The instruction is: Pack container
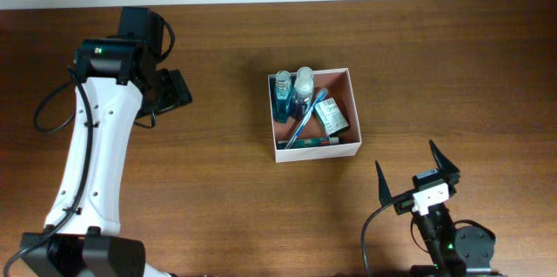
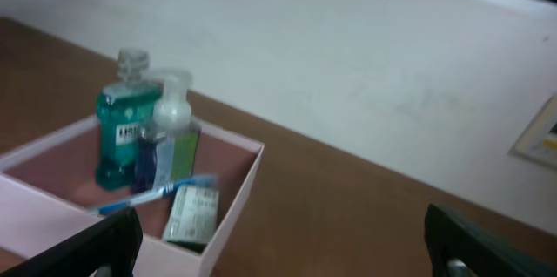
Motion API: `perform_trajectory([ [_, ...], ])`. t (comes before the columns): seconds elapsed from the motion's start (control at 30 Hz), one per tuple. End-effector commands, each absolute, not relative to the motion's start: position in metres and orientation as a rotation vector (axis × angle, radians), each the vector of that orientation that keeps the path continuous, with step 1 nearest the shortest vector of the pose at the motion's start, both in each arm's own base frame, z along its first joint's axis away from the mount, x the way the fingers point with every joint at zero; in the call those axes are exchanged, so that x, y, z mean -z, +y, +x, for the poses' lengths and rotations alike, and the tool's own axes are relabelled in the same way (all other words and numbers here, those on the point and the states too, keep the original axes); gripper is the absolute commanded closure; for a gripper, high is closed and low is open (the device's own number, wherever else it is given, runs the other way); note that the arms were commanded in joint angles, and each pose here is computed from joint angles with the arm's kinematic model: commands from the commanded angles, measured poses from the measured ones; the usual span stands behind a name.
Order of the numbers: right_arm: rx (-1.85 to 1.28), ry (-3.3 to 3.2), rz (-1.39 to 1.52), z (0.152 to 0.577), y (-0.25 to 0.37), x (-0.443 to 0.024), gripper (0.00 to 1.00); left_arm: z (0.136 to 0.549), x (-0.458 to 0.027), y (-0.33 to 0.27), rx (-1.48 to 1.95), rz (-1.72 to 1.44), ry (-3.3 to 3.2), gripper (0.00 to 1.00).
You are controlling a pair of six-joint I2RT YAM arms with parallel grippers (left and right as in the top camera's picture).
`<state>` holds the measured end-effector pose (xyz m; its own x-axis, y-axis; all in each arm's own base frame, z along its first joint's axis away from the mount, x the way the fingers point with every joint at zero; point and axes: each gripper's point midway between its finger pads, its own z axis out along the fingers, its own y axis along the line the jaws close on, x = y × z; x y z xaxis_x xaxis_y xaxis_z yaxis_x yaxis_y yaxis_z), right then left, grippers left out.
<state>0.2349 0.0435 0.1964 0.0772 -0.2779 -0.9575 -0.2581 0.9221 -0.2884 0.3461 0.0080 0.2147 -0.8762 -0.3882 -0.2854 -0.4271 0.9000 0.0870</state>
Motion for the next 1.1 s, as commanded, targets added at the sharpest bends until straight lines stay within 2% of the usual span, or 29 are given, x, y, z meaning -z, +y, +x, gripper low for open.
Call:
perform_trajectory([
  [0.0,0.005,1.530,-0.456,0.236,0.046,-0.180,0.02,0.347,-0.212,0.010,-0.227,-0.629,2.804,0.01],
  [0.5,-0.027,1.598,-0.277,0.243,0.029,-0.162,0.02,0.347,-0.212,0.010,-0.227,-0.629,2.804,0.01],
  [0.67,-0.039,1.631,-0.075,0.246,0.009,-0.160,0.02,0.347,-0.212,0.010,-0.227,-0.629,2.804,0.01],
  [1.07,-0.034,1.638,-0.050,0.246,0.006,-0.158,0.02,0.347,-0.212,0.010,-0.227,-0.629,2.804,0.01],
])
